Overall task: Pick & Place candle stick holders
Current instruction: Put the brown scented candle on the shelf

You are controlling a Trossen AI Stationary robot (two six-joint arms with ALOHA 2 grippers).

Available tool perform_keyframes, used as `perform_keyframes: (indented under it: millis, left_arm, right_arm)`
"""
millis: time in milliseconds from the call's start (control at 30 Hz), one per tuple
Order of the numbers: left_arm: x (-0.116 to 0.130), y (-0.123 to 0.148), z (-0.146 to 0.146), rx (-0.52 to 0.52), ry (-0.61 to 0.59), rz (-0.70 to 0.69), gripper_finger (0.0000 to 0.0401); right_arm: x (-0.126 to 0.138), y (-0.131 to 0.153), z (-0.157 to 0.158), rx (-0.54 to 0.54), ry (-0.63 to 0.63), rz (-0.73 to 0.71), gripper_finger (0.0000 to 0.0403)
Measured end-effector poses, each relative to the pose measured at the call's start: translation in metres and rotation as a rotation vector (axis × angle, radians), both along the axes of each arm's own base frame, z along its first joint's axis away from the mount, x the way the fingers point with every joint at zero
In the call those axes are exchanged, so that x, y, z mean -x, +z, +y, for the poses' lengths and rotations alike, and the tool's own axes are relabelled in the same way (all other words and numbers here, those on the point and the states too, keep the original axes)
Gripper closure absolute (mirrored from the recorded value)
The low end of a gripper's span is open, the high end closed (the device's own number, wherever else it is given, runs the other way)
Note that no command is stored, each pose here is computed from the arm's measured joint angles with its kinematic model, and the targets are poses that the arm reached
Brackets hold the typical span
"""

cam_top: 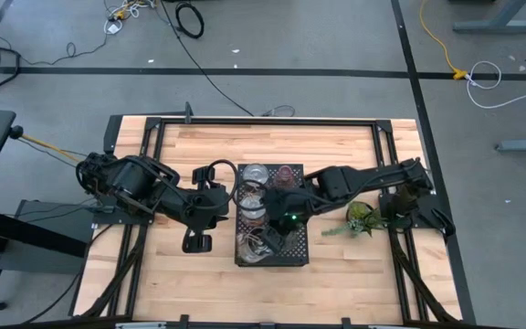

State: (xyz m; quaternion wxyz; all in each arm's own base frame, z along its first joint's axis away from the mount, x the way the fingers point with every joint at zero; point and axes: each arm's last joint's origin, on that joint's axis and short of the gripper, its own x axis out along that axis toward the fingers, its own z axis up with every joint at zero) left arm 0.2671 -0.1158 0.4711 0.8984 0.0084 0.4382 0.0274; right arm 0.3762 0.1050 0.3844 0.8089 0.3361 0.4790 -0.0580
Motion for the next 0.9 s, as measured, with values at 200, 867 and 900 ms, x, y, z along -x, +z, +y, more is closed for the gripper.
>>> perform_keyframes:
  millis: [200, 867, 900]
  left_arm:
    - [0.000, 0.000, 0.000, -0.003, 0.003, -0.001, 0.0328]
    - [0.000, 0.000, 0.001, -0.011, 0.009, -0.006, 0.0328]
    - [0.000, 0.000, 0.001, -0.010, 0.010, -0.006, 0.0328]
  right_arm:
    - [-0.003, -0.009, -0.011, 0.018, -0.017, 0.034, 0.0403]
    - [-0.012, -0.030, -0.024, -0.003, 0.015, 0.062, 0.0403]
    - [-0.012, -0.030, -0.024, -0.003, 0.022, 0.059, 0.0402]
